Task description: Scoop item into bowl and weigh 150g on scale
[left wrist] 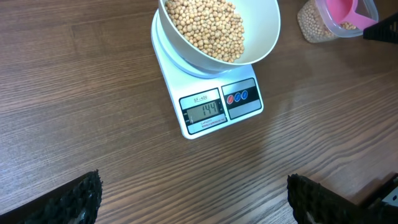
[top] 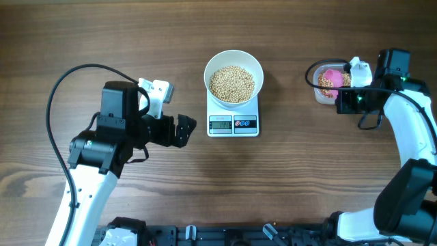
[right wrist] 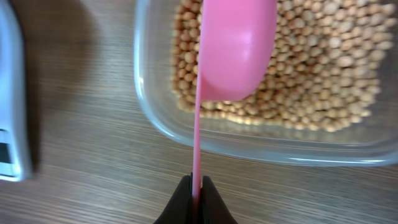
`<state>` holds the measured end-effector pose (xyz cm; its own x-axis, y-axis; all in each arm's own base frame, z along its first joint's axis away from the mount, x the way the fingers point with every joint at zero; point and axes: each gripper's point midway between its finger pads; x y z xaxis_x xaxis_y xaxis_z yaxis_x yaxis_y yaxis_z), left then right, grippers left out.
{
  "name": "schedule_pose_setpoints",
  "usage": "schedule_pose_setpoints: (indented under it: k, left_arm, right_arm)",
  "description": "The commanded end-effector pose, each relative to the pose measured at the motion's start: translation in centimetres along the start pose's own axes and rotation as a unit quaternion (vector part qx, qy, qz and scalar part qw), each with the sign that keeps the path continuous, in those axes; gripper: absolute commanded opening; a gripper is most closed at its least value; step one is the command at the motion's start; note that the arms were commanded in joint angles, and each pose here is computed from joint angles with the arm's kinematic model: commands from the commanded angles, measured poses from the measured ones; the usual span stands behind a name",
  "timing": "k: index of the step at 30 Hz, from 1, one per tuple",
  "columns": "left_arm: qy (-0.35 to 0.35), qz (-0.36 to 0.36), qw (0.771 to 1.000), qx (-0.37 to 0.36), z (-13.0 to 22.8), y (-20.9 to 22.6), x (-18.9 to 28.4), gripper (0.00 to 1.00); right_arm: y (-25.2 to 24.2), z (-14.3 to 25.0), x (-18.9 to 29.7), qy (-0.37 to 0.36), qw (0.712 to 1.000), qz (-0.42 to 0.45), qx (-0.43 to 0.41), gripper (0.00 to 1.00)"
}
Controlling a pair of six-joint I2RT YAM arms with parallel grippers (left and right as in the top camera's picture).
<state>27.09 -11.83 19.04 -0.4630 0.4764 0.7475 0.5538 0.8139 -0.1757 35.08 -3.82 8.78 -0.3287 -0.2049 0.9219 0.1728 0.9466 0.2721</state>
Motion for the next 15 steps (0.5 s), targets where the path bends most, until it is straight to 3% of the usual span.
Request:
schedule_pose_setpoints:
  k: [1,8,15]
  left_arm:
    - [0.000,0.004,1.000,0.002,0.0,0.0,0.0,1.00]
    - [0.000,0.004,1.000,0.002,0.0,0.0,0.0,1.00]
    - [0.000,0.004,1.000,0.002,0.0,0.0,0.0,1.00]
  right_arm:
    - [2.5,0.5,-0.1,0.013,0.995,-0.092,-0.038,0.04]
    - [3.9,0.4,1.2,0.015,0.981,-0.179,-0.079,0.04]
    - [2.4,0.5,1.7,0.017,0.977,-0.176,-0.117,0.04]
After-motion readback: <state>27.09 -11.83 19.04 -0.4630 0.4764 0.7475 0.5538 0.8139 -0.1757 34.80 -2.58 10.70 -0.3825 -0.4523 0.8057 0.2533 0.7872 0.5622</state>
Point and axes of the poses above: each gripper's point midway between its finger pads, its own x axis back along the fingers, its own y axis along the line the jaws close on, z = x × y, and after that the axes turned 15 degrees about -x, right-handed
